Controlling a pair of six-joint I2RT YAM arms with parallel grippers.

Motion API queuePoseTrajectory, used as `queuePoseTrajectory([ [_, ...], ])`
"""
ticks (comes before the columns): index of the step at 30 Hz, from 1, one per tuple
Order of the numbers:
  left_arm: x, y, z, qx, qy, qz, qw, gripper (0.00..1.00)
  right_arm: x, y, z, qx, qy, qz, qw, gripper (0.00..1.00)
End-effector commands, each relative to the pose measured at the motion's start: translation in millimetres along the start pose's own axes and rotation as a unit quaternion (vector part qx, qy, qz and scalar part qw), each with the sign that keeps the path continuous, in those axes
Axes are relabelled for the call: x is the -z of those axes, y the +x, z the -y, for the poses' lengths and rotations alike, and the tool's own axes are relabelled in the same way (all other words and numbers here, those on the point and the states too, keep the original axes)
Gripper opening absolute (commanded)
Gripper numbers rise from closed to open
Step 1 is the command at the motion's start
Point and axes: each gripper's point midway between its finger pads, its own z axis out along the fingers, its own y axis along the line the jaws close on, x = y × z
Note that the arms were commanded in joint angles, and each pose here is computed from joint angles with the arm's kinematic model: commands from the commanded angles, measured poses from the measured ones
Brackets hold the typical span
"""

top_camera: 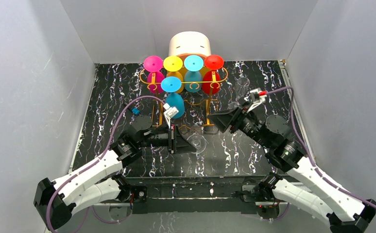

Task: Take the wine glass off the wine glass rack
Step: Place the wine glass at the center of the board.

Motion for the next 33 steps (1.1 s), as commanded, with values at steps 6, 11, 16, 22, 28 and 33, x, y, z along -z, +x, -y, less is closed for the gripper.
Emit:
queuePoseTrajectory([
  [6, 28, 3, 50, -0.16, 0.073, -0.016, 0.984, 0.0, 46, 11, 103, -0.115, 0.251, 0.096, 0.956, 0.78],
  [11, 30, 4, 46, -0.186, 0.064, -0.028, 0.98, 0.0, 63, 37, 130, -0.121, 0.306, 0.076, 0.941, 0.84],
  [16, 28, 8, 45, -0.193, 0.071, -0.049, 0.977, 0.0, 57, 71, 138, -0.122, 0.321, -0.006, 0.939, 0.89],
  [22, 30, 24, 38, -0.193, 0.085, -0.073, 0.975, 0.0, 37, 91, 137, -0.167, 0.237, -0.108, 0.951, 0.91],
  [28, 31, 39, 30, -0.196, 0.099, -0.102, 0.97, 0.0, 43, 61, 134, -0.255, 0.044, -0.086, 0.962, 0.91],
  [33, 31, 34, 45, -0.241, 0.153, -0.072, 0.956, 0.0, 43, 56, 112, -0.23, -0.034, -0.127, 0.964, 0.94],
])
